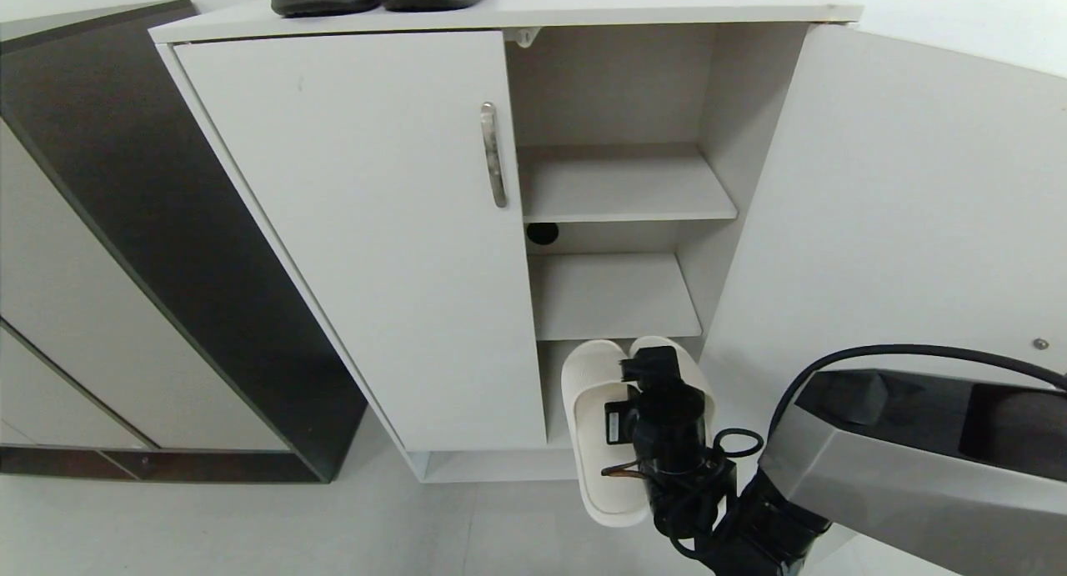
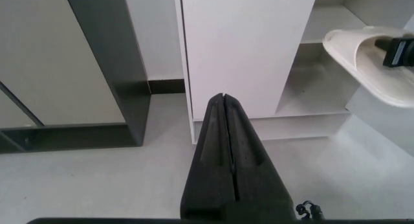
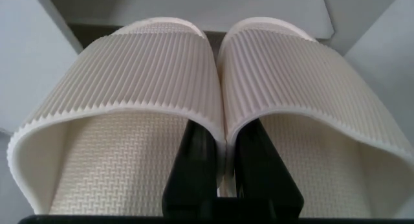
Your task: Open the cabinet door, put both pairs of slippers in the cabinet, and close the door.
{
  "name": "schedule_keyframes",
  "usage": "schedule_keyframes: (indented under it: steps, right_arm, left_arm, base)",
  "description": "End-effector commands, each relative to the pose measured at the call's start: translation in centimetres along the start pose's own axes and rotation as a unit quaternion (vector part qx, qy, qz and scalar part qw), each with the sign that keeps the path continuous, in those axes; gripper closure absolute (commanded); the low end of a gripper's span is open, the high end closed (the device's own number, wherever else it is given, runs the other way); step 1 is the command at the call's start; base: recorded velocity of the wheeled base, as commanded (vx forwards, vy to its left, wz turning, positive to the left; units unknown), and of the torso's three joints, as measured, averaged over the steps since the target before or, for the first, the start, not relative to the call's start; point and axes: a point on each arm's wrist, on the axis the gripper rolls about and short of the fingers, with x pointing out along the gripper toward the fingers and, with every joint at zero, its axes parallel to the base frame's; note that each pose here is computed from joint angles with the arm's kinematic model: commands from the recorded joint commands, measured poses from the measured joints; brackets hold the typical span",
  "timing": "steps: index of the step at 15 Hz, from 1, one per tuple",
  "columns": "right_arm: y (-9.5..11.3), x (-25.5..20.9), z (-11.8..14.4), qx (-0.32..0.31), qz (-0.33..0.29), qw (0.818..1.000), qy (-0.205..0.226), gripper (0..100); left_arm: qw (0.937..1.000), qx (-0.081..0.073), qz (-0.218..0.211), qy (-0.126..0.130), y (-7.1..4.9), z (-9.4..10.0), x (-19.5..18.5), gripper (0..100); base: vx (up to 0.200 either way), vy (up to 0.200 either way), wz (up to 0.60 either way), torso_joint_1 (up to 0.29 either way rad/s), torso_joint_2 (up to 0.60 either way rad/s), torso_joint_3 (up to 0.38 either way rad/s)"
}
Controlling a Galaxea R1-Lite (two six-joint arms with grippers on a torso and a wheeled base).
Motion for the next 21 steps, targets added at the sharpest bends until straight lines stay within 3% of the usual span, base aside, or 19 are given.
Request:
schedule_keyframes:
  steps: [1, 9, 14, 21]
  right_arm:
    - [-0.2, 0.4, -0.4, -0.003, -0.005, 1.0, 0.003, 100]
    - [-0.3, 0.5, -0.4, -0.003, -0.01, 1.0, 0.002, 100]
    - [-0.5, 1.6, 0.1, 0.005, -0.018, 1.0, -0.006, 100]
    - [0.3, 7.6, 0.7, 0.0, -0.037, 0.998, -0.041, 100]
  left_arm:
    - [1.0, 0.0, 0.001, 0.001, 0.0, 0.0, 0.0, 100]
    - [1.0, 0.002, 0.0, 0.001, 0.0, 0.0, 0.0, 100]
    - [1.0, 0.003, 0.0, 0.001, 0.0, 0.0, 0.0, 100]
    - [1.0, 0.002, 0.0, 0.001, 0.0, 0.0, 0.0, 100]
  base:
    - [0.2, 0.0, 0.0, 0.007, 0.0, 0.002]
    - [0.2, 0.0, 0.0, 0.003, 0.0, 0.001]
    - [0.0, 0.0, 0.0, 0.0, 0.0, 0.0]
    - [0.0, 0.0, 0.0, 0.0, 0.0, 0.0]
